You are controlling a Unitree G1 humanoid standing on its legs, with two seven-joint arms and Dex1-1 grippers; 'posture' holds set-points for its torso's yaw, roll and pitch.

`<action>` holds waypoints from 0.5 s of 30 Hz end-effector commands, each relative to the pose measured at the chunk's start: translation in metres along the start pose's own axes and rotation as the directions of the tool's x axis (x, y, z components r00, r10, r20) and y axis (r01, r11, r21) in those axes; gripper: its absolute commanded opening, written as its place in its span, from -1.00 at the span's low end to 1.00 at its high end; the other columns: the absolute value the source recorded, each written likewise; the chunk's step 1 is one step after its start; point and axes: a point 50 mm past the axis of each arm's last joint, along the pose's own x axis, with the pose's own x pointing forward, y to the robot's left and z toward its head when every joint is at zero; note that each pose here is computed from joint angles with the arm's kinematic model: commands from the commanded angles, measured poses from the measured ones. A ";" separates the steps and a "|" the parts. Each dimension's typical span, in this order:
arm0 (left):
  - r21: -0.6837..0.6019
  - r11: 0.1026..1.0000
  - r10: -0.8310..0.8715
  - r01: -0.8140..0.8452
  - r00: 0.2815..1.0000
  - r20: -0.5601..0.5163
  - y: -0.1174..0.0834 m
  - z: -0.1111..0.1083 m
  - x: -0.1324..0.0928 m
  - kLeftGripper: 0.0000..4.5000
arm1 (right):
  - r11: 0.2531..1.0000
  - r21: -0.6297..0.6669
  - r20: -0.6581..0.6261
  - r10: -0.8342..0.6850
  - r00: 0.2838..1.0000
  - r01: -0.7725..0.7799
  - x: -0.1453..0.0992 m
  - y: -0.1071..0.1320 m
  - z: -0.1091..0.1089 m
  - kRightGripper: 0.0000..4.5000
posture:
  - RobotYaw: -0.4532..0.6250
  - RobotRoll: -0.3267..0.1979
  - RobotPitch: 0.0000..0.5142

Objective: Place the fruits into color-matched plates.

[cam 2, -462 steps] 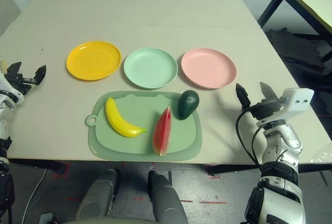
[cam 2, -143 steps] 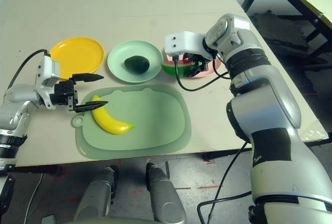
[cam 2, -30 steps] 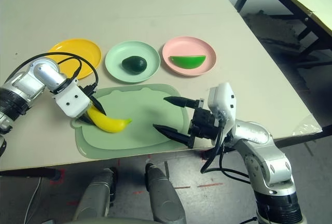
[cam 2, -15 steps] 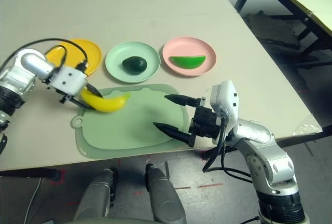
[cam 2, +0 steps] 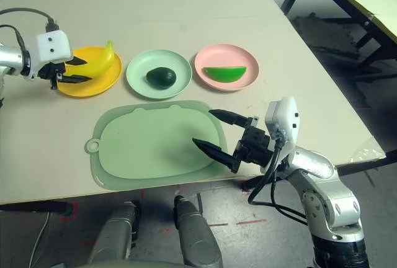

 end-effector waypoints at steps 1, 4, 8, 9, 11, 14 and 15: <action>0.007 1.000 -0.020 0.020 0.998 -0.065 -0.014 -0.012 0.008 -0.27 | 1.000 -0.006 -0.002 -0.025 1.000 0.025 -0.006 -0.002 0.001 1.00 | -0.49 0.25 -0.12; 0.002 1.000 -0.013 0.013 0.997 -0.080 -0.019 -0.016 0.011 0.07 | 0.999 -0.010 -0.005 -0.038 0.999 0.038 -0.008 -0.003 0.002 1.00 | -0.50 0.25 -0.13; 0.007 1.000 -0.011 0.011 0.996 -0.090 -0.021 -0.019 0.011 0.65 | 0.999 -0.013 -0.001 -0.048 0.999 0.048 -0.009 -0.005 0.002 1.00 | -0.51 0.25 -0.16; 0.008 1.000 -0.008 0.009 0.996 -0.091 -0.021 -0.019 0.011 0.80 | 0.999 -0.013 0.001 -0.049 0.999 0.049 -0.008 -0.005 0.002 1.00 | -0.50 0.25 -0.17; 0.014 1.000 0.003 -0.002 0.996 -0.091 -0.019 -0.019 0.009 0.98 | 0.999 -0.015 0.004 -0.049 0.999 0.049 -0.008 -0.006 0.002 1.00 | -0.49 0.25 -0.17; 0.016 0.999 0.034 -0.033 0.997 -0.075 -0.013 -0.019 0.002 0.98 | 0.998 -0.016 0.015 -0.059 0.998 0.059 -0.008 -0.007 0.004 1.00 | -0.48 0.25 -0.18; 0.008 0.999 0.051 -0.051 0.997 -0.063 -0.011 -0.018 -0.001 0.98 | 0.997 -0.015 0.024 -0.070 0.997 0.071 -0.008 -0.009 0.005 1.00 | -0.47 0.25 -0.18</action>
